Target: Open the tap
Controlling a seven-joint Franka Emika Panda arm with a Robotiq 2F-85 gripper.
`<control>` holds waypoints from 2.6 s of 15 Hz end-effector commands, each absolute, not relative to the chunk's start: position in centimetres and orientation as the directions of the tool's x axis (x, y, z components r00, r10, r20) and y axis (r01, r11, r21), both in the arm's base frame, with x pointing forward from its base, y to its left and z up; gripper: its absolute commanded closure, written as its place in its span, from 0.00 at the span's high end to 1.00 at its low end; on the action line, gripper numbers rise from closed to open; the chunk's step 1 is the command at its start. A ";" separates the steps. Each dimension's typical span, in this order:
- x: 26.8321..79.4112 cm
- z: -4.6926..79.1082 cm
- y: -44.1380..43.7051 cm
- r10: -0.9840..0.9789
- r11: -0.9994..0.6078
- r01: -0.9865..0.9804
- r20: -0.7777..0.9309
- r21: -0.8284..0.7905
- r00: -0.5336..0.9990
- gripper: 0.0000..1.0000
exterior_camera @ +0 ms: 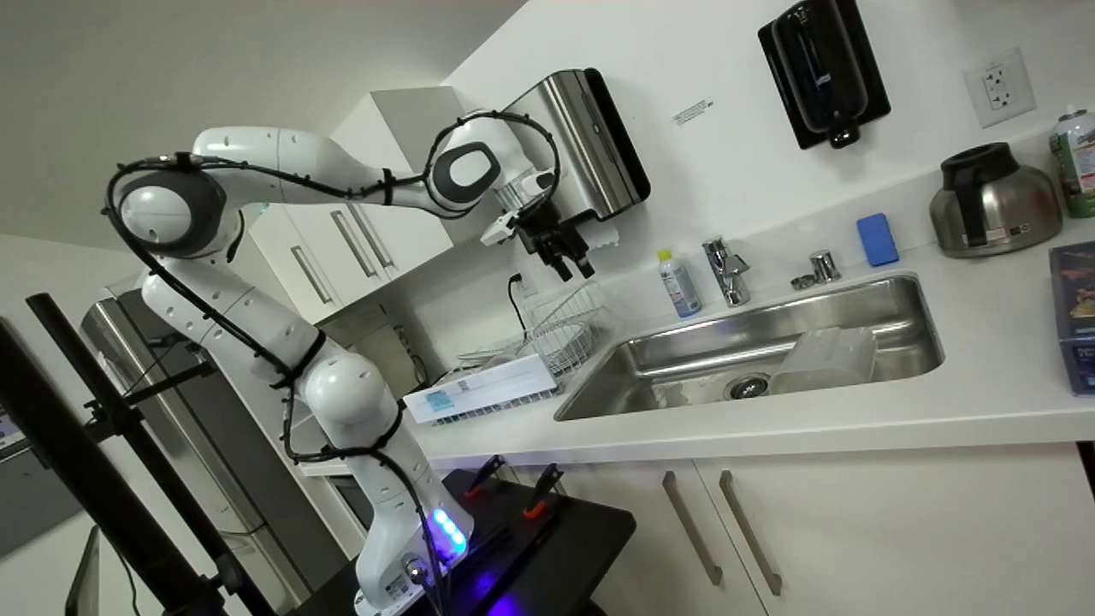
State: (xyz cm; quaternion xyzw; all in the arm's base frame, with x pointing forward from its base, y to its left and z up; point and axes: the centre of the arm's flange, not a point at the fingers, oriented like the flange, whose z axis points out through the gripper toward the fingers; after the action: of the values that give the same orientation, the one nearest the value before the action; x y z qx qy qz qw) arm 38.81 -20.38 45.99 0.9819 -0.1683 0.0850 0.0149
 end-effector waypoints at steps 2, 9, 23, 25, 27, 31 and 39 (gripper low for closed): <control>40.4 44.9 -22.6 -0.399 -0.915 -0.402 0.213 -0.031 0.892 1.00; 42.5 43.9 -23.8 -0.434 -0.900 -0.432 0.207 -0.057 0.877 1.00; 55.1 39.5 -32.9 -0.660 -0.730 -0.494 0.303 -0.472 0.687 1.00; 53.0 39.5 -31.3 -0.661 -0.737 -0.514 0.305 -0.439 0.686 1.00; 53.6 38.7 -31.4 -0.658 -0.739 -0.517 0.298 -0.433 0.691 1.00; 54.1 38.4 -31.4 -0.679 -0.722 -0.535 0.305 -0.439 0.668 1.00; 60.1 35.5 -30.1 -0.870 -0.477 -0.600 0.247 -0.642 0.427 1.00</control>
State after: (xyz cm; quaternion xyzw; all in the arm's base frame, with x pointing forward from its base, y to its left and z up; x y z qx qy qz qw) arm 57.45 -29.40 35.96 0.8397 -0.4249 0.2604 -0.2159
